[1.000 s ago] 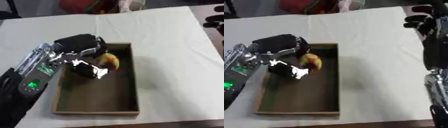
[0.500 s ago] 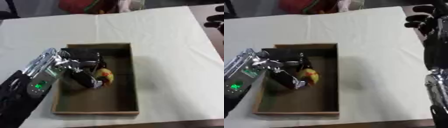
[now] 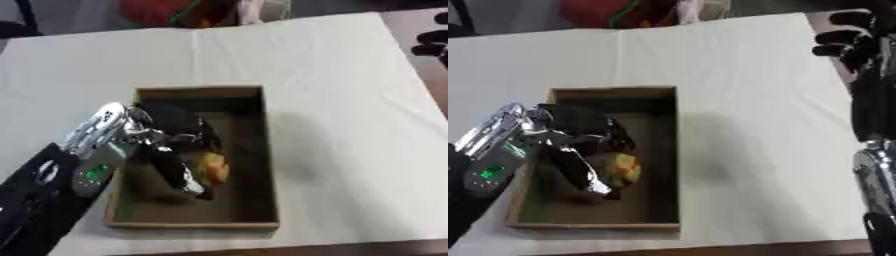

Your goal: Pick up objects on the table and place them in the box.

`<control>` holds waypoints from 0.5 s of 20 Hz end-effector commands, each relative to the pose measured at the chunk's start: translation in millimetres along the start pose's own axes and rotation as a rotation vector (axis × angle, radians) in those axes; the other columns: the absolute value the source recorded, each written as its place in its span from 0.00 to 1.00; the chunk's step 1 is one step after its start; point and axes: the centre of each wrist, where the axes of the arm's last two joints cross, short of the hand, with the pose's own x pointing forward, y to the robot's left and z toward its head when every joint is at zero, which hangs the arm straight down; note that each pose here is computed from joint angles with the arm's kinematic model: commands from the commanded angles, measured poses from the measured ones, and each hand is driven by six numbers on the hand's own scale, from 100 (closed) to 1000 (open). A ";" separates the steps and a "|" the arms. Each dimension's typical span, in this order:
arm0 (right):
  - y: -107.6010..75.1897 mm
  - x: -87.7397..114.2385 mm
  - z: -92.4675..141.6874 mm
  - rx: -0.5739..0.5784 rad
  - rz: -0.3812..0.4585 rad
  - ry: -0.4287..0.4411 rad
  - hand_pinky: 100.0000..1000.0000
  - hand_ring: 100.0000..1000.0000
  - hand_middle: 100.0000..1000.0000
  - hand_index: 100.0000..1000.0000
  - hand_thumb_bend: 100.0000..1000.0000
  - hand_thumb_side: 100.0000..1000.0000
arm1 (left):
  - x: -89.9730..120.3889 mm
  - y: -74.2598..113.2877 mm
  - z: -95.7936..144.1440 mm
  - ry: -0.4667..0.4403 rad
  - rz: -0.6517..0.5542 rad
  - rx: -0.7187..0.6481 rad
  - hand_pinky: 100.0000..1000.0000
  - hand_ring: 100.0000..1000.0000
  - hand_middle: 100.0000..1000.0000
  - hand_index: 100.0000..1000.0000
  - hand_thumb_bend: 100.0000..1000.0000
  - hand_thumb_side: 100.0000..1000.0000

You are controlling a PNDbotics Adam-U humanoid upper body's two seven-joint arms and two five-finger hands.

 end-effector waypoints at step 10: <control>-3.0 7.8 -4.7 -0.005 0.011 -0.034 0.59 0.61 0.64 0.87 0.00 0.82 | 11.2 51.9 56.7 0.063 -0.074 0.337 0.50 0.74 0.70 0.85 0.44 0.87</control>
